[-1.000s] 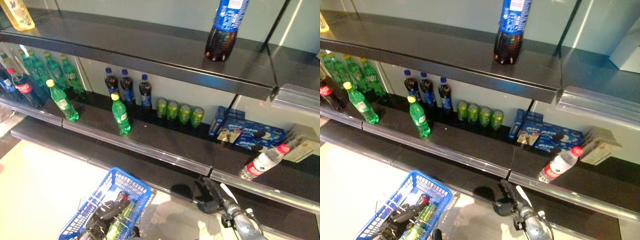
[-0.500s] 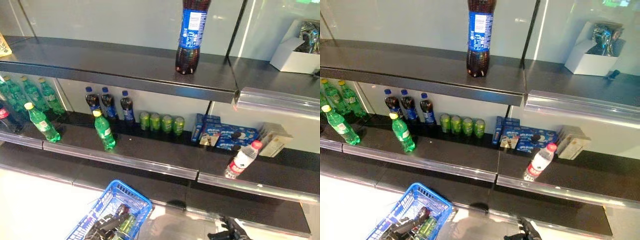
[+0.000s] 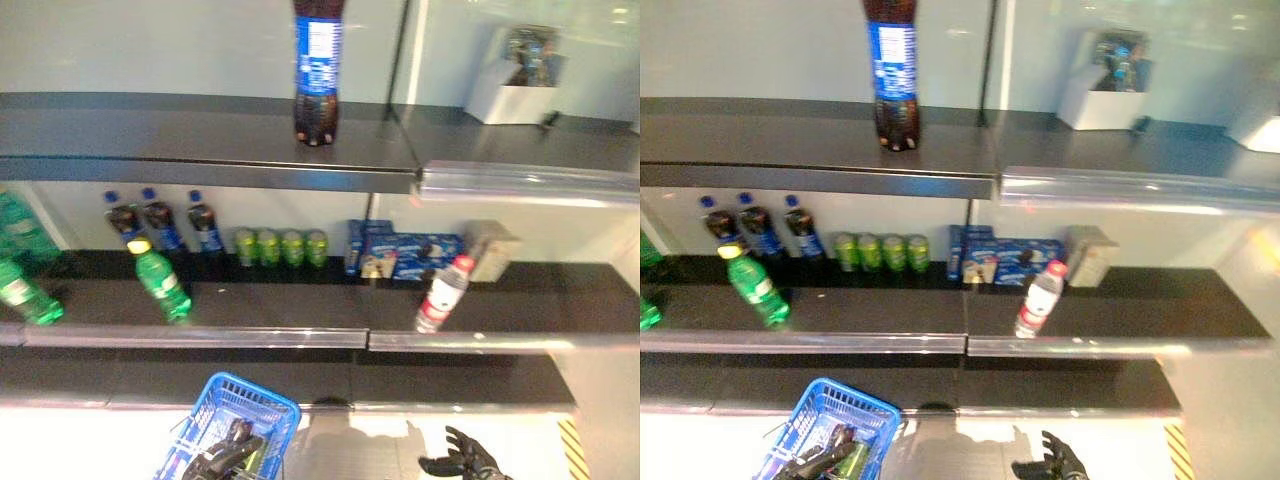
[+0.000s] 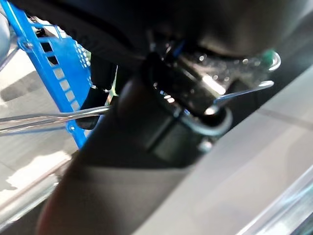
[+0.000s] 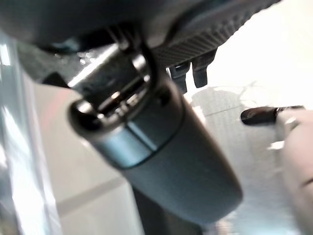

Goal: Pick up the drink and place into the basket.

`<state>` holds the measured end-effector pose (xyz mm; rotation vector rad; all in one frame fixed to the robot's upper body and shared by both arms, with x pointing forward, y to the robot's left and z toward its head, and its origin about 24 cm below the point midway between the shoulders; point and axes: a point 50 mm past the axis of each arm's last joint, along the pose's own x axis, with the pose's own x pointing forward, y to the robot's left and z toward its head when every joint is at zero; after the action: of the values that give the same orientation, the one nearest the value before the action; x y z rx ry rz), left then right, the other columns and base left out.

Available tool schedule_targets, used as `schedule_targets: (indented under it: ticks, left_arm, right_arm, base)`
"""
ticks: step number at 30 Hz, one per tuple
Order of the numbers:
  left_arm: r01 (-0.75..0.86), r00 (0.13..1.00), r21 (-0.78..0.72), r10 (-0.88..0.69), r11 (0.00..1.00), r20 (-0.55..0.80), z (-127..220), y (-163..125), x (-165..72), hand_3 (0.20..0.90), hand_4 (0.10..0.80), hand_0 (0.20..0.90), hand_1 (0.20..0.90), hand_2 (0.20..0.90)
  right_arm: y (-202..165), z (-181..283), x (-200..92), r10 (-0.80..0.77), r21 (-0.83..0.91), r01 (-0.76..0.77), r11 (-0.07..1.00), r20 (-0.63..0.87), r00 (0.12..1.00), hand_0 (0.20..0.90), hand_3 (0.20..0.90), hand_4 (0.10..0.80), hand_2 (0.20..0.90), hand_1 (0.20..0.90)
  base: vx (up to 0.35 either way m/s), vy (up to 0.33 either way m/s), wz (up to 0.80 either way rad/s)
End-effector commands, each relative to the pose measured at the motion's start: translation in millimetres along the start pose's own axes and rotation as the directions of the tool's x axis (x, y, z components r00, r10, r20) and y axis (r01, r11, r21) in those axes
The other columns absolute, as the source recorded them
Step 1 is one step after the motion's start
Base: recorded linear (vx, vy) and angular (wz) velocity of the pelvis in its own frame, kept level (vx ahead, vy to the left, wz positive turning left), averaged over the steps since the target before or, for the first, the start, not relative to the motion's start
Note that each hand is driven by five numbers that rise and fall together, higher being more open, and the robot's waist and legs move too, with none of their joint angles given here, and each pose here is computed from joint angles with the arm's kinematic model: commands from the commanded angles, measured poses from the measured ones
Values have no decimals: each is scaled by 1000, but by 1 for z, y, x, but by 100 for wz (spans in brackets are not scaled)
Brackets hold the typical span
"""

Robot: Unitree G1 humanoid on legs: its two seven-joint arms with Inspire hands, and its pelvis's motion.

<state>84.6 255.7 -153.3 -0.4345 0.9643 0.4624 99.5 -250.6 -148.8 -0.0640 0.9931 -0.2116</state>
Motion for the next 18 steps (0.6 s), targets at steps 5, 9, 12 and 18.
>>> schedule_targets:
  ticks: [5,9,12,18]
  left_arm:
    - [148,969,136,-172,980,178,50,-17,4,200,100,300,300,300]
    - [142,970,123,-163,982,180,51,-11,4,200,100,300,300,300]
    - [136,969,89,-151,987,193,50,-10,4,200,100,300,300,300]
    - [129,968,99,-146,987,202,51,-8,3,200,100,300,300,300]
  right_arm:
    - [-41,-1,-3,-119,144,124,982,-44,992,900,900,800,900,900]
    - [-41,-10,-6,-118,142,126,982,-61,991,900,900,800,900,900]
    - [-36,-11,-6,-86,92,90,992,-51,995,900,900,800,900,900]
    - [-24,-10,-4,-42,88,47,995,-54,998,900,900,800,900,900]
  base:
    - [-122,130,-114]
    - [-55,14,-91]
    - [-102,-93,-110]
    - [-24,-249,-77]
